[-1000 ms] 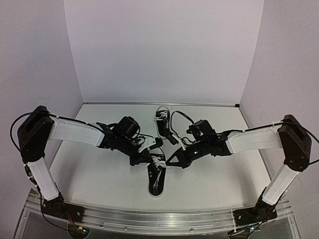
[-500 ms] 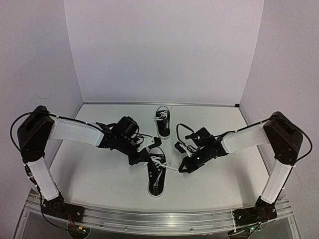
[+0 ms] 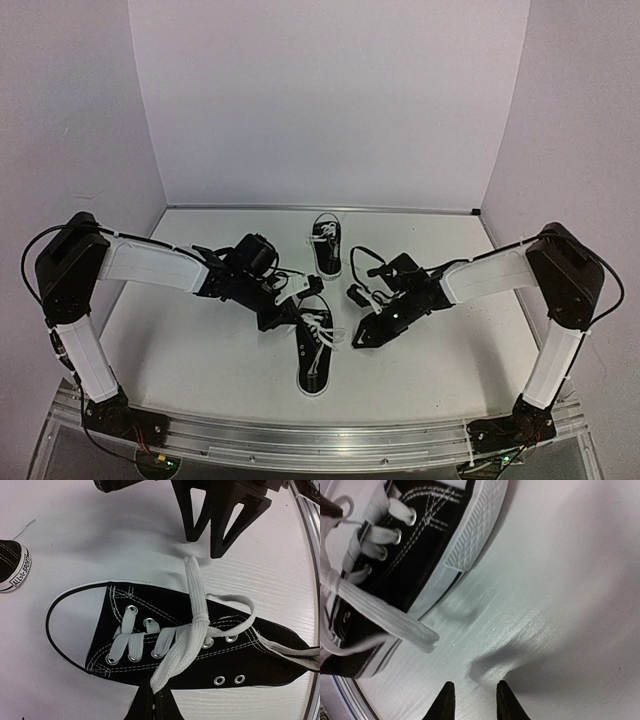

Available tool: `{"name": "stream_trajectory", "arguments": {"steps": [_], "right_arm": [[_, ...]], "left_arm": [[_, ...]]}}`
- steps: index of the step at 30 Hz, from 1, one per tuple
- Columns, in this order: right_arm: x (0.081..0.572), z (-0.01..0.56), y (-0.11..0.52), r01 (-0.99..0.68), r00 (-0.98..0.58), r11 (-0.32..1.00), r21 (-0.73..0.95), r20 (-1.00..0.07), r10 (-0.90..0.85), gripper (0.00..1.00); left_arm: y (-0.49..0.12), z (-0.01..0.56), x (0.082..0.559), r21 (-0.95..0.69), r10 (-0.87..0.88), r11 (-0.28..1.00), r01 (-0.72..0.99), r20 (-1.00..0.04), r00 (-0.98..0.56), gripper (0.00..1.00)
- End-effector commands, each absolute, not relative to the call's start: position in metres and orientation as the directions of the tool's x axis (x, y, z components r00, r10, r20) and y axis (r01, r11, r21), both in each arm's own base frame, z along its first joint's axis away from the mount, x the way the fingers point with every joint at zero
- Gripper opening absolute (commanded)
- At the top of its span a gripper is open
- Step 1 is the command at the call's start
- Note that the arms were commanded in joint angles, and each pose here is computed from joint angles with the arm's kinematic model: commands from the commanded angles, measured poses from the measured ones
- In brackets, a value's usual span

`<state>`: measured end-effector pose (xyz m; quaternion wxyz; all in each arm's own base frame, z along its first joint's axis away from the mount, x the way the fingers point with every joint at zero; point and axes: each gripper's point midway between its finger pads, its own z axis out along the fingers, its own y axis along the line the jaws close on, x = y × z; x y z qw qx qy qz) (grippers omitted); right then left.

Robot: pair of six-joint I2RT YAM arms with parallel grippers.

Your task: Tie the shoes

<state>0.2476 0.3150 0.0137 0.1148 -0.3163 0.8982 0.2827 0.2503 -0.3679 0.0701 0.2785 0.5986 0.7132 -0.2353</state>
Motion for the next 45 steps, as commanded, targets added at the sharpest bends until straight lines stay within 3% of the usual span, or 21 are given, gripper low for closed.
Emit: {"name": "stream_trajectory", "arguments": {"steps": [1,11,17,31,34,39,45], "right_arm": [[0.261,0.053,0.332,-0.674,-0.736,0.59,0.445,-0.475,-0.482,0.42],[0.271,0.093,0.361,-0.772,-0.633,0.449,0.449,-0.605,-0.484,0.59],[0.274,0.075,0.368,-0.803,-0.596,0.407,0.436,-0.602,-0.531,0.54],[0.249,0.029,0.386,-0.844,-0.534,0.37,0.388,-0.549,-0.643,0.55],[0.251,0.024,0.384,-0.842,-0.54,0.403,0.36,-0.536,-0.65,0.49],[0.26,0.018,0.371,-0.82,-0.569,0.486,0.302,-0.505,-0.648,0.16],[0.259,0.02,0.351,-0.786,-0.612,0.559,0.264,-0.467,-0.638,0.0]], "left_arm": [[-0.369,0.073,0.253,0.01,0.72,0.153,0.988,-0.686,-0.104,0.0],[-0.369,0.073,0.25,0.02,0.716,0.132,0.991,-0.693,-0.081,0.0],[-0.37,0.075,0.251,0.025,0.712,0.127,0.992,-0.698,-0.074,0.0],[-0.369,0.074,0.251,0.033,0.712,0.127,0.991,-0.699,-0.068,0.0],[-0.37,0.075,0.253,0.037,0.709,0.136,0.99,-0.701,-0.071,0.0],[-0.366,0.074,0.255,0.044,0.714,0.159,0.986,-0.695,-0.084,0.0],[-0.356,0.076,0.262,0.088,0.725,0.207,0.974,-0.682,-0.093,0.0]]}}
